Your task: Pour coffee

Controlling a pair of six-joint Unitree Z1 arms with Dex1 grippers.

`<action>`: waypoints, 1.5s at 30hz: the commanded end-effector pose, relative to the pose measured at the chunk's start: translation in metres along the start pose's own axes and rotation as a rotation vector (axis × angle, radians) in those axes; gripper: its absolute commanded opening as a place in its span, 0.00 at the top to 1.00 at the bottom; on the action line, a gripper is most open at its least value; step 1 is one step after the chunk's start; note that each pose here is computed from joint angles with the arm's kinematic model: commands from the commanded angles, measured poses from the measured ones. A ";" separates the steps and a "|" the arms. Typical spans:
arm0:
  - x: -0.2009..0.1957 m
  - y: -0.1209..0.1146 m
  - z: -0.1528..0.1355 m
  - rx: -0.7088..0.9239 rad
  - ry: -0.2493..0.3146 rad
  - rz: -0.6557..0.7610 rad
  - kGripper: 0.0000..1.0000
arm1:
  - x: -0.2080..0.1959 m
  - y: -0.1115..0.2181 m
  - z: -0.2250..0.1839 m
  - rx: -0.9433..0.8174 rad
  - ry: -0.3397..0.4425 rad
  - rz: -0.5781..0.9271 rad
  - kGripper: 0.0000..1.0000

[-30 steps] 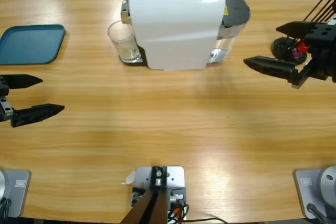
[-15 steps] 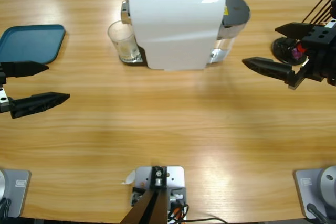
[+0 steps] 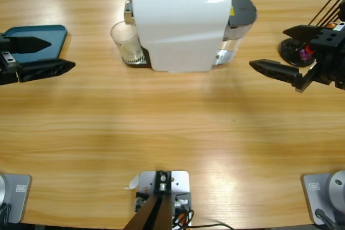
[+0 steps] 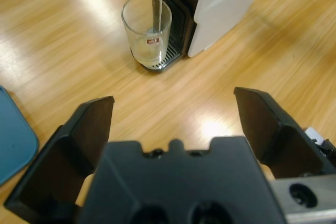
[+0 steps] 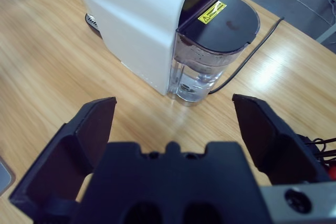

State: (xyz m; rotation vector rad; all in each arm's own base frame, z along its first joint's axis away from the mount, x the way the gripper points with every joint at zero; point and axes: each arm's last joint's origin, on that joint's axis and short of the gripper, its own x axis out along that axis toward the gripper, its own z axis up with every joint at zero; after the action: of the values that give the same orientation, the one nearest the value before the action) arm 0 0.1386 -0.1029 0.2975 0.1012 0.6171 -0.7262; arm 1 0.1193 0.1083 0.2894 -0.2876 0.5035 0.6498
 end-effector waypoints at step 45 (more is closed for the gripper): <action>0.030 0.005 -0.004 0.040 0.012 -0.023 0.01 | 0.003 0.000 -0.013 0.004 0.041 -0.028 0.02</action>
State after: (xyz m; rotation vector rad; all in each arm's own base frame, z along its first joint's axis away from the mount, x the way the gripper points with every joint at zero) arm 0 0.1571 -0.1172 0.2891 0.1241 0.5841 -0.7733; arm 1 0.1196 0.1078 0.2892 -0.2882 0.5035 0.6380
